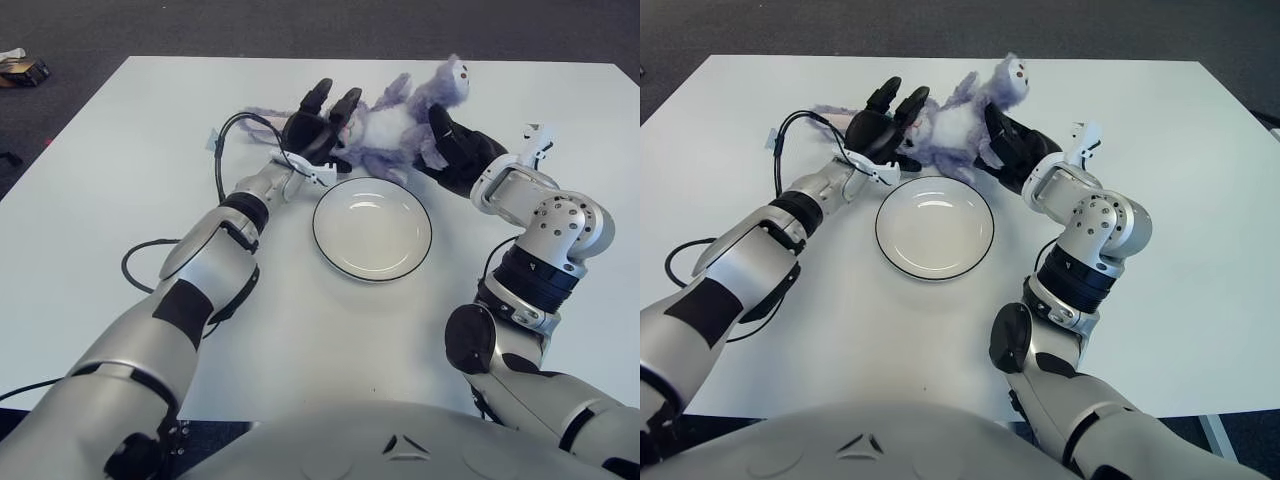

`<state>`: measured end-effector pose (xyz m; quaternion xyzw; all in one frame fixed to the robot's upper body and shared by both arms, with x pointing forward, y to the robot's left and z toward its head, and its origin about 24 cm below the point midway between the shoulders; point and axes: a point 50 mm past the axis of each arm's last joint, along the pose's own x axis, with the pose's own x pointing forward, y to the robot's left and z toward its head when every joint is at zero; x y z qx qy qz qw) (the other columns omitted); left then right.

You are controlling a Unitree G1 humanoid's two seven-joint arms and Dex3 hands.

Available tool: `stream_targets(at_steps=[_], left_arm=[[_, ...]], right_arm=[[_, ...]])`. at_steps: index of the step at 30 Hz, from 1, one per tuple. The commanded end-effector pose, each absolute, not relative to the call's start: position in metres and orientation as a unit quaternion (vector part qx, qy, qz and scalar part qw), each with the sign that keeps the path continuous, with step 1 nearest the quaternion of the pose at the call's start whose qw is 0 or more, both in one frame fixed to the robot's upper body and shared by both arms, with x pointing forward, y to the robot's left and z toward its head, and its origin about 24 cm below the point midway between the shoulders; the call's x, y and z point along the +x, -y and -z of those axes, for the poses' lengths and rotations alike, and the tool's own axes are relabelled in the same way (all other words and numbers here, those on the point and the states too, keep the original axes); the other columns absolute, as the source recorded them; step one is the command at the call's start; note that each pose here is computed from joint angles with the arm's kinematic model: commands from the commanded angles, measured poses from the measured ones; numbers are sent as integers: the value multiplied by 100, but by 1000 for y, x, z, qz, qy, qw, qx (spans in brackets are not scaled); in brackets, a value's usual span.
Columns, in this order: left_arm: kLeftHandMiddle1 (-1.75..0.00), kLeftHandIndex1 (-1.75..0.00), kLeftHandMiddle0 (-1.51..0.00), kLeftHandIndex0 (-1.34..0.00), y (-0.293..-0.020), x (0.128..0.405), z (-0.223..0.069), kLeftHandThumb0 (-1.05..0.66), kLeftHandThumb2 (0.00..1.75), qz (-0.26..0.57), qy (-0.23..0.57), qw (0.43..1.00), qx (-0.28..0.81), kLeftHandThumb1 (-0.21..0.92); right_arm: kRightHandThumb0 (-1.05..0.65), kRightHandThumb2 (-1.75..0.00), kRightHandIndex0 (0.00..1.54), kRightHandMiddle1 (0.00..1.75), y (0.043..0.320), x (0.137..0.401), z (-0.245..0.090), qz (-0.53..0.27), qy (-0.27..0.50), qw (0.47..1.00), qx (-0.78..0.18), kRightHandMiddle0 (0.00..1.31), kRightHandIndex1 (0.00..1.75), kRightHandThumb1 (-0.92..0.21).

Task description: Put the doll into the plate.

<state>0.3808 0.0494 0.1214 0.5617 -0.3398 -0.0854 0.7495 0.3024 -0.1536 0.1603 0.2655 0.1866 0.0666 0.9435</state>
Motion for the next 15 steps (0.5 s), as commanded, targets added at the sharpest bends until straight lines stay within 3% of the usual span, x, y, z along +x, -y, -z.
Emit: stream_targets(at_steps=[1,15], left_arm=[[0,-2,-15,-24,-45,382,-132,-99,1,76,357,754,547,92],[0,-2,-16,-24,-37,382,-145,-98,0,119,384,736,545,92]], right_arm=[[17,-62,87,175,155,300,-160,-73,-182,944,266,65,175,-62],[17,-64,87,175,156,298,-159,-76,-178,943,270,65,175,-62]])
